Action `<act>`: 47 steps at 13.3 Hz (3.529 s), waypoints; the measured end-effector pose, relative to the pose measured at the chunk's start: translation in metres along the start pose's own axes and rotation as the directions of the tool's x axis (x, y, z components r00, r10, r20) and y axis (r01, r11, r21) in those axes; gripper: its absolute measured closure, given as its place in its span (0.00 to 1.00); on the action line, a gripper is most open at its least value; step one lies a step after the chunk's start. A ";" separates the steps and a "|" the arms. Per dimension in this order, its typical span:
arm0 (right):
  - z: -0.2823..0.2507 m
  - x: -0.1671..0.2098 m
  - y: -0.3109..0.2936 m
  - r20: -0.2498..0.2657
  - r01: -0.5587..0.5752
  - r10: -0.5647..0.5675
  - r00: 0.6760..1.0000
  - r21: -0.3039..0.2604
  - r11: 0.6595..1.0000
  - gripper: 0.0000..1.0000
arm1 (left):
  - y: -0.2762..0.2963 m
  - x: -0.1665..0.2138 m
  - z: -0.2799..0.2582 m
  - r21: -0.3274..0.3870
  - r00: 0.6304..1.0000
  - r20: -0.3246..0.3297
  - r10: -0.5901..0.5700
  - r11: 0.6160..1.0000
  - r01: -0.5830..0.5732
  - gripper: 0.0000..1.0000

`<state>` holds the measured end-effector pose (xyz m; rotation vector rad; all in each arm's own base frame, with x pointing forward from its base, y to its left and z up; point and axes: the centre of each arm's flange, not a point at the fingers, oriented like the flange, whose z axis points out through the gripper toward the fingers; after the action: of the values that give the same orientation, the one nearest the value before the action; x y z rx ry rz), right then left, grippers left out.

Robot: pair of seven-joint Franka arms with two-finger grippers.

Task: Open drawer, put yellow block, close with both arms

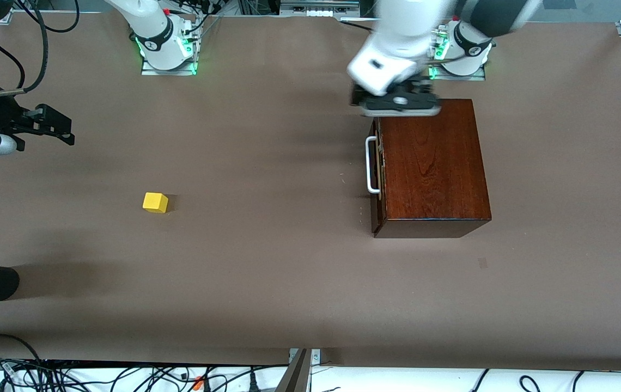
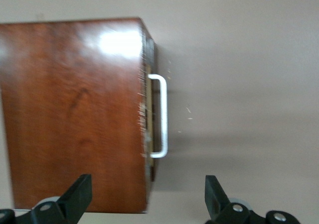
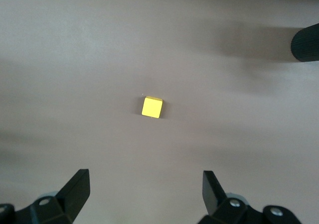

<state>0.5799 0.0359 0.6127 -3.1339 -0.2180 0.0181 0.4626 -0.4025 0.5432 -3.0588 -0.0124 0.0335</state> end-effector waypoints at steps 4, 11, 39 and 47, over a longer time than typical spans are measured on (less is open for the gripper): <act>0.000 0.000 -0.001 0.000 0.001 -0.001 1.000 0.000 1.000 0.00 | 0.069 -0.011 0.055 0.064 1.000 0.018 0.019 0.998 -0.020 0.00; 0.000 0.000 -0.004 -0.001 0.007 -0.007 1.000 0.001 1.000 0.00 | 0.082 0.023 0.130 0.147 0.998 -0.007 0.059 0.987 -0.057 0.00; 0.018 0.017 0.003 -0.019 -0.005 0.005 1.000 -0.005 1.000 0.00 | 0.078 0.049 0.257 0.243 1.000 0.002 -0.006 0.970 0.005 0.00; 0.095 0.031 0.018 0.122 0.020 -0.020 0.992 0.003 1.000 0.00 | 0.101 0.037 0.257 0.236 1.000 -0.026 -0.017 0.972 0.023 0.00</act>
<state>0.6121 0.0223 0.5173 -3.1307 -0.2499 0.2103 0.4941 -0.4819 0.2781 -2.8202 -0.0347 -0.0029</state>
